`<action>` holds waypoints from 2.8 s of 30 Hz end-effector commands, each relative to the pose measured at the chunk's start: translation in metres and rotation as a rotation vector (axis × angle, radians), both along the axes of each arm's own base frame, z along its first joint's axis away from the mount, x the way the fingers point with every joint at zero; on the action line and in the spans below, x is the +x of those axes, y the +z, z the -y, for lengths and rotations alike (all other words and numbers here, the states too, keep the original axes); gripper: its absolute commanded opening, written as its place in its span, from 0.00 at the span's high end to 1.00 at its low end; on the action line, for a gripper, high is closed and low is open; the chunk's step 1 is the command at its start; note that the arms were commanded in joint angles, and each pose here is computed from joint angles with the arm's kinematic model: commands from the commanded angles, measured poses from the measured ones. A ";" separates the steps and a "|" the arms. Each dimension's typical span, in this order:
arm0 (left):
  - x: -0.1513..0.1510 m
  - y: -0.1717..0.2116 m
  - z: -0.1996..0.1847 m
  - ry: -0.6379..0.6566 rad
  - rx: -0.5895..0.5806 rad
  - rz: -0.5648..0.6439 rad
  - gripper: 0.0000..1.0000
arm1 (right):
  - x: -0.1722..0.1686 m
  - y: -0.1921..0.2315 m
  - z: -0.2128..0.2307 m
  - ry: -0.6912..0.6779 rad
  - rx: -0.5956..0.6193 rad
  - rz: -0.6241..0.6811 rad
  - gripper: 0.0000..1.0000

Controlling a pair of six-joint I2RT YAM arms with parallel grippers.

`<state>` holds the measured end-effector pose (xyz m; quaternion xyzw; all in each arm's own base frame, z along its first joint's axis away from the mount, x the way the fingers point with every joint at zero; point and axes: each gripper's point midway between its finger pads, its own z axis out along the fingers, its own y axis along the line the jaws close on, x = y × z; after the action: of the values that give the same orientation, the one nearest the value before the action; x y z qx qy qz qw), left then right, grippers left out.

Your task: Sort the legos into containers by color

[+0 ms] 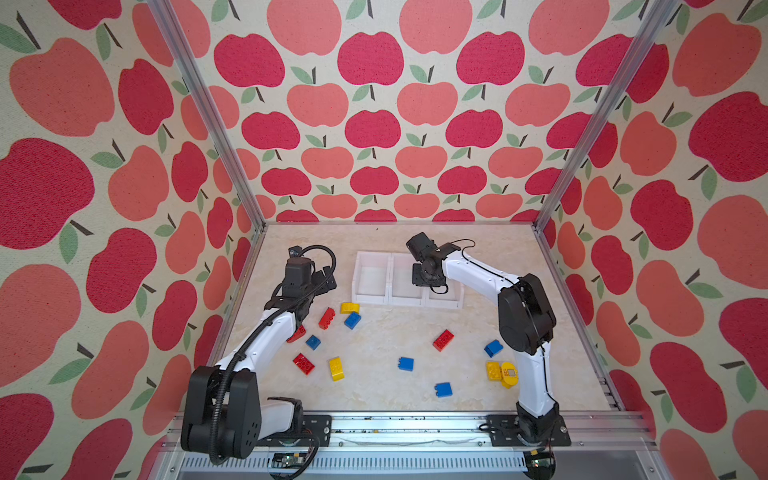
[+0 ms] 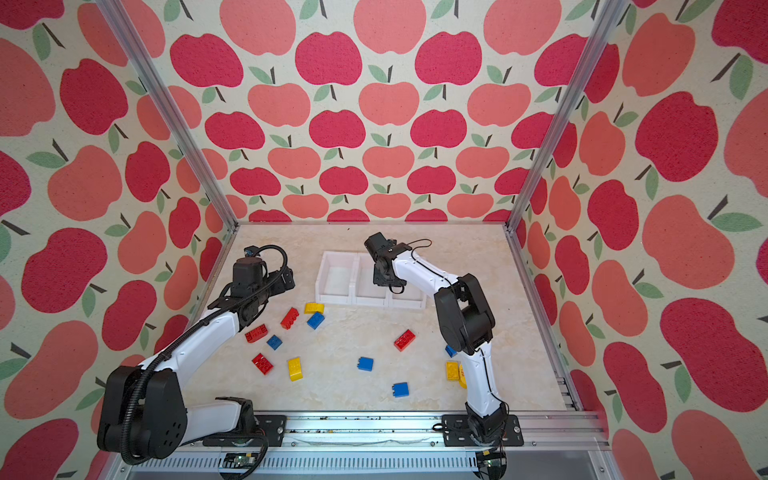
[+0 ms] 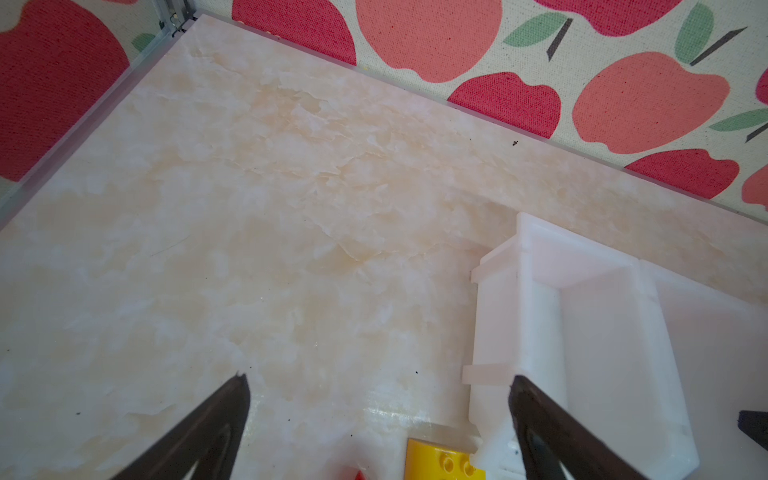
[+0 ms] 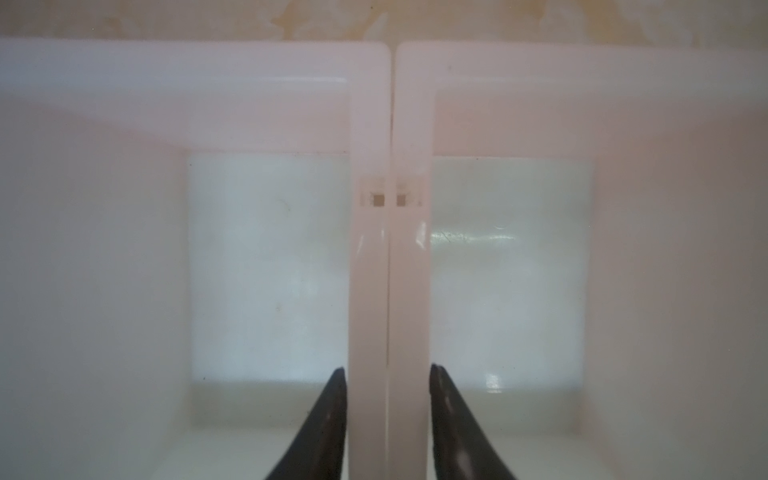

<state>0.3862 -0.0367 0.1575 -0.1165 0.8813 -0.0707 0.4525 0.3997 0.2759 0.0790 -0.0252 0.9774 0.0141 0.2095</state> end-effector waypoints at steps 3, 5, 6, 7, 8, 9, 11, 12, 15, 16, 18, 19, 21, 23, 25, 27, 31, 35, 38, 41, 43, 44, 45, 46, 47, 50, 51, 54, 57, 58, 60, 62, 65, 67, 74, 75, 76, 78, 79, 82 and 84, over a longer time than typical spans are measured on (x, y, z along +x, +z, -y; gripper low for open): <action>-0.006 0.001 0.005 -0.009 -0.025 -0.015 0.01 | -0.009 0.034 0.013 -0.027 0.009 0.024 0.39; -0.006 0.002 0.006 -0.010 -0.029 -0.015 0.01 | -0.014 0.045 0.017 -0.039 0.019 0.026 0.32; -0.006 0.003 0.008 -0.013 -0.032 -0.015 0.01 | -0.018 0.051 0.019 -0.048 0.028 0.025 0.29; -0.005 0.004 0.009 -0.016 -0.033 -0.014 0.01 | -0.023 0.056 0.022 -0.059 0.038 0.021 0.28; -0.005 0.004 0.010 -0.020 -0.035 -0.013 0.01 | -0.030 0.060 0.025 -0.072 0.051 0.014 0.25; -0.005 0.005 0.012 -0.023 -0.036 -0.015 0.01 | -0.038 0.062 0.028 -0.089 0.064 0.000 0.22; -0.004 0.005 0.015 -0.030 -0.041 -0.017 0.01 | -0.057 0.063 0.036 -0.120 0.087 -0.039 0.21; -0.004 0.005 0.016 -0.035 -0.043 -0.017 0.01 | -0.067 0.061 0.040 -0.140 0.097 -0.066 0.20; -0.003 0.004 0.021 -0.050 -0.050 -0.023 0.01 | -0.096 0.056 0.050 -0.177 0.126 -0.130 0.18; -0.002 0.004 0.023 -0.058 -0.052 -0.023 0.01 | -0.104 0.053 0.052 -0.188 0.134 -0.151 0.18; -0.002 0.003 0.027 -0.073 -0.055 -0.028 0.01 | -0.123 0.046 0.054 -0.199 0.147 -0.199 0.17; -0.002 0.002 0.028 -0.078 -0.057 -0.031 0.01 | -0.132 0.043 0.053 -0.201 0.149 -0.221 0.17; -0.002 0.001 0.031 -0.092 -0.059 -0.037 0.01 | -0.151 0.033 0.054 -0.208 0.135 -0.267 0.16; -0.002 0.000 0.033 -0.100 -0.063 -0.041 0.01 | -0.166 0.023 0.055 -0.220 0.122 -0.295 0.16; -0.003 -0.001 0.034 -0.107 -0.064 -0.044 0.01 | -0.178 0.012 0.056 -0.247 0.118 -0.322 0.16; -0.004 -0.001 0.035 -0.112 -0.066 -0.048 0.01 | -0.186 0.003 0.057 -0.271 0.124 -0.333 0.17; -0.007 -0.004 0.037 -0.124 -0.067 -0.057 0.01 | -0.191 -0.011 0.061 -0.316 0.125 -0.345 0.19; -0.010 -0.003 0.036 -0.122 -0.065 -0.058 0.01 | -0.189 -0.022 0.064 -0.366 0.143 -0.353 0.22; -0.012 -0.003 0.035 -0.119 -0.060 -0.056 0.01 | -0.185 -0.030 0.066 -0.407 0.157 -0.355 0.24; -0.013 -0.003 0.035 -0.120 -0.059 -0.059 0.01 | -0.184 -0.037 0.068 -0.437 0.159 -0.367 0.26; -0.014 -0.002 0.035 -0.120 -0.059 -0.057 0.01 | -0.184 -0.040 0.069 -0.451 0.155 -0.373 0.28; -0.015 -0.003 0.034 -0.118 -0.059 -0.059 0.01 | -0.184 -0.042 0.071 -0.461 0.154 -0.375 0.29; -0.015 -0.003 0.034 -0.117 -0.058 -0.059 0.01 | -0.184 -0.044 0.072 -0.469 0.154 -0.377 0.30; -0.015 -0.003 0.034 -0.115 -0.059 -0.059 0.01 | -0.184 -0.045 0.073 -0.475 0.155 -0.376 0.30; -0.016 -0.004 0.034 -0.116 -0.059 -0.059 0.01 | -0.184 -0.047 0.073 -0.480 0.155 -0.380 0.31; -0.016 -0.005 0.034 -0.114 -0.058 -0.061 0.01 | -0.183 -0.052 0.074 -0.489 0.151 -0.389 0.34; -0.016 -0.006 0.033 -0.112 -0.059 -0.062 0.01 | -0.182 -0.053 0.074 -0.491 0.150 -0.390 0.35; -0.015 -0.006 0.034 -0.111 -0.060 -0.063 0.01 | -0.180 -0.058 0.074 -0.494 0.149 -0.396 0.39; -0.014 -0.006 0.034 -0.111 -0.060 -0.063 0.01 | -0.178 -0.062 0.072 -0.495 0.153 -0.410 0.45; -0.014 -0.007 0.034 -0.111 -0.059 -0.066 0.01 | -0.178 -0.063 0.071 -0.494 0.152 -0.412 0.48; -0.014 -0.007 0.033 -0.108 -0.057 -0.065 0.01 | -0.177 -0.064 0.071 -0.497 0.151 -0.413 0.54; -0.015 -0.008 0.033 -0.107 -0.056 -0.068 0.01 | -0.177 -0.066 0.071 -0.496 0.148 -0.418 0.58; -0.017 -0.009 0.032 -0.103 -0.055 -0.070 0.01 | -0.176 -0.066 0.070 -0.491 0.151 -0.422 0.67; -0.018 -0.010 0.030 -0.098 -0.056 -0.071 0.01 | -0.174 -0.064 0.069 -0.484 0.150 -0.419 0.72; -0.021 -0.011 0.029 -0.090 -0.058 -0.073 0.01 | -0.158 -0.040 0.052 -0.356 0.141 -0.365 0.81; -0.021 -0.011 0.028 -0.088 -0.058 -0.074 0.01 | -0.154 -0.033 0.047 -0.325 0.139 -0.348 0.82; -0.022 -0.011 0.028 -0.087 -0.060 -0.073 0.01 | -0.150 -0.027 0.042 -0.298 0.140 -0.332 0.82; -0.022 -0.011 0.027 -0.085 -0.062 -0.072 0.01 | -0.142 -0.015 0.030 -0.234 0.143 -0.292 0.82; -0.022 -0.011 0.028 -0.086 -0.064 -0.073 0.01 | -0.138 -0.009 0.024 -0.205 0.149 -0.274 0.82; -0.024 -0.012 0.027 -0.083 -0.066 -0.076 0.01 | -0.123 0.010 0.003 -0.113 0.167 -0.210 0.82; -0.024 -0.012 0.026 -0.082 -0.067 -0.077 0.01 | -0.112 0.023 -0.010 -0.059 0.168 -0.168 0.82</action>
<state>0.3699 -0.0672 0.1507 -0.0886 0.8946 -0.1187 0.4217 0.2763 0.2794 0.0940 0.0798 0.9849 0.1127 0.1046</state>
